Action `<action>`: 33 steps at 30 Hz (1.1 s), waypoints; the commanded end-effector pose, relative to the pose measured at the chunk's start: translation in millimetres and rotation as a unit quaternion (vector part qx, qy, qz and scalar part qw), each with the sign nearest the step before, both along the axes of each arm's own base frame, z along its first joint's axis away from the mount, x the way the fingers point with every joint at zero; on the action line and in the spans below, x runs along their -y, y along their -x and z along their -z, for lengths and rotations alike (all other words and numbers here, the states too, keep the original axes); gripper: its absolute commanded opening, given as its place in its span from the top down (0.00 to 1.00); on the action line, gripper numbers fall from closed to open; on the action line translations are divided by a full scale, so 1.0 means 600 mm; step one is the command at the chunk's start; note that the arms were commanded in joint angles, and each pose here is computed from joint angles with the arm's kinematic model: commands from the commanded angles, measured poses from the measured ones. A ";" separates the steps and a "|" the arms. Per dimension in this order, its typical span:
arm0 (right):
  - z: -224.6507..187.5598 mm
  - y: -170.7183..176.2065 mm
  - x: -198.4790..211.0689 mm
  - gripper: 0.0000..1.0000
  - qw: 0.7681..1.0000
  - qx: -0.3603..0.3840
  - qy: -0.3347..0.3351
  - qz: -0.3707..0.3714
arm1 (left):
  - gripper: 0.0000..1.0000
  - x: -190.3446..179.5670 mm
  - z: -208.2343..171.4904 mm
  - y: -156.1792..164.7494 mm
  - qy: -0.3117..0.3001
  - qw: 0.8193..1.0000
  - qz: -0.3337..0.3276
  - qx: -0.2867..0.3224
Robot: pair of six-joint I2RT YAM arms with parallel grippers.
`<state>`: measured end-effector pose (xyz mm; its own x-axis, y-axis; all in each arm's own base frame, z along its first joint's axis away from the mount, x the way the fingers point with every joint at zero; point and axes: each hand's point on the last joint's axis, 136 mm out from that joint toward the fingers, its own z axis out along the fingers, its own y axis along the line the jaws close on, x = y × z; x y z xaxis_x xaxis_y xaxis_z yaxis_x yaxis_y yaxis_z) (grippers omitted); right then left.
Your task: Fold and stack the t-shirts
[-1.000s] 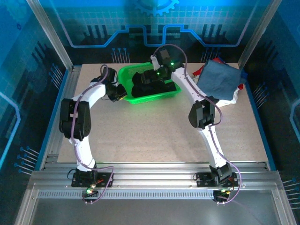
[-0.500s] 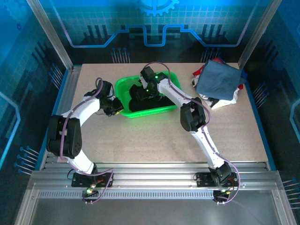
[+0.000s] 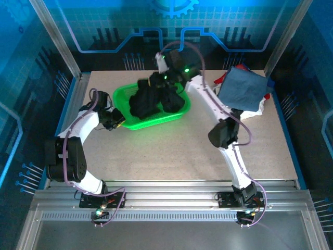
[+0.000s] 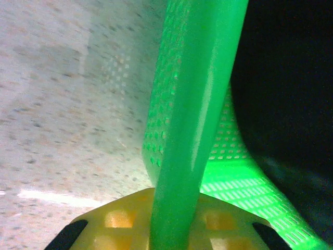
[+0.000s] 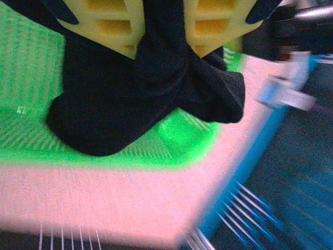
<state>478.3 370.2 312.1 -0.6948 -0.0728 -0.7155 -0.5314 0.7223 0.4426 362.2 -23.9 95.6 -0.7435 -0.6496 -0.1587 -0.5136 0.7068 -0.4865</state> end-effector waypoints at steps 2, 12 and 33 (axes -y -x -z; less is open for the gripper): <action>-0.327 0.077 0.101 1.00 0.977 0.147 -0.155 0.005 | 1.00 -0.089 0.015 0.011 -0.021 0.996 -0.085 -0.026; -0.276 0.088 0.148 1.00 0.989 0.085 -0.118 0.023 | 1.00 -0.234 -0.028 0.003 -0.018 0.964 -0.266 -0.003; 0.071 0.171 0.206 0.00 0.988 -0.120 0.094 0.031 | 1.00 -0.292 -0.007 -0.023 0.031 0.882 -0.470 -0.004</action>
<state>392.4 270.2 244.7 -0.8812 -0.1370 -0.4524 -0.3542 0.8252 0.4400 378.3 130.2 95.2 -0.0164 -0.9973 -0.0713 -0.8537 0.0511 -0.5183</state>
